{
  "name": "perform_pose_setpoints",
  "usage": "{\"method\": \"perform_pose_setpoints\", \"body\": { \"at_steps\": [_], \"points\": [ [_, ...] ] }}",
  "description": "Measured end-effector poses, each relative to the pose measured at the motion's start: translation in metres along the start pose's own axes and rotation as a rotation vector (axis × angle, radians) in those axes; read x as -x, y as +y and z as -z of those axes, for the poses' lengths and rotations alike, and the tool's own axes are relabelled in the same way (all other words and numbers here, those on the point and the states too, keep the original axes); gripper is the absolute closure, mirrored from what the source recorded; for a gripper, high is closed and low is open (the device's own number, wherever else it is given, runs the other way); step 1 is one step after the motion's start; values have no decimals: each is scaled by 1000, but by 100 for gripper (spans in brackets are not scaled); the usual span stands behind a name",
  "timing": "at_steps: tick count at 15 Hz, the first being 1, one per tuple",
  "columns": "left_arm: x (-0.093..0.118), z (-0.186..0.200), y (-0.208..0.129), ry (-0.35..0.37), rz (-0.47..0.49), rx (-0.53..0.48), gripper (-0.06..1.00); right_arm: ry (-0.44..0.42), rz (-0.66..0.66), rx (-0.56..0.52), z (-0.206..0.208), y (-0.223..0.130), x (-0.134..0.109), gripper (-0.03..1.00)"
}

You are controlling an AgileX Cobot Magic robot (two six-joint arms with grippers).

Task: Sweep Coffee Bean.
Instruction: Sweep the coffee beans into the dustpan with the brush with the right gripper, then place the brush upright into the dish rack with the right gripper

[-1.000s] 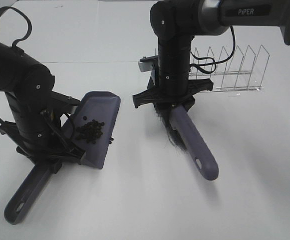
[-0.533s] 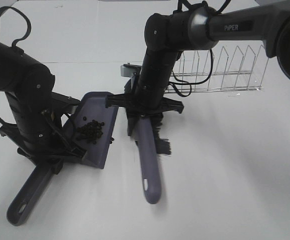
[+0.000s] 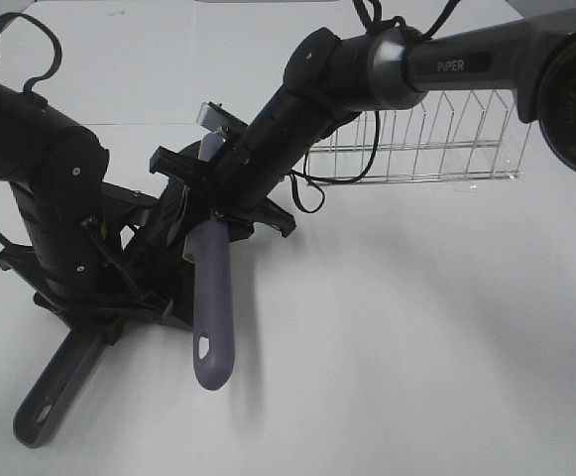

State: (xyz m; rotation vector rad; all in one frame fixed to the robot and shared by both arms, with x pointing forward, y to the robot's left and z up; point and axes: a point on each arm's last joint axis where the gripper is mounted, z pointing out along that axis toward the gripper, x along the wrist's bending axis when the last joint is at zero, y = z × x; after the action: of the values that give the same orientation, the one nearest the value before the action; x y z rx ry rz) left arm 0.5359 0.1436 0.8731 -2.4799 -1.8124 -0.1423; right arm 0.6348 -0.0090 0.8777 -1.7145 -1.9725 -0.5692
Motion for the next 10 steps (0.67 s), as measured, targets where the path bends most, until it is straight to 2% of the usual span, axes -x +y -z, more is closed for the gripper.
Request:
{"method": "perform_pose_setpoints", "body": {
  "at_steps": [3,7,9,10],
  "points": [
    [0,0,0,0,0,0,60,6,14,15,10,3,1,68],
    [0,0,0,0,0,0,60,18,57,81,49,9,-9,68],
    [0,0,0,0,0,0,60,13,89,66,59,5,-15,68],
    [0,0,0,0,0,0,60,-9,106,22,60,1,-14,68]
  ]
}}
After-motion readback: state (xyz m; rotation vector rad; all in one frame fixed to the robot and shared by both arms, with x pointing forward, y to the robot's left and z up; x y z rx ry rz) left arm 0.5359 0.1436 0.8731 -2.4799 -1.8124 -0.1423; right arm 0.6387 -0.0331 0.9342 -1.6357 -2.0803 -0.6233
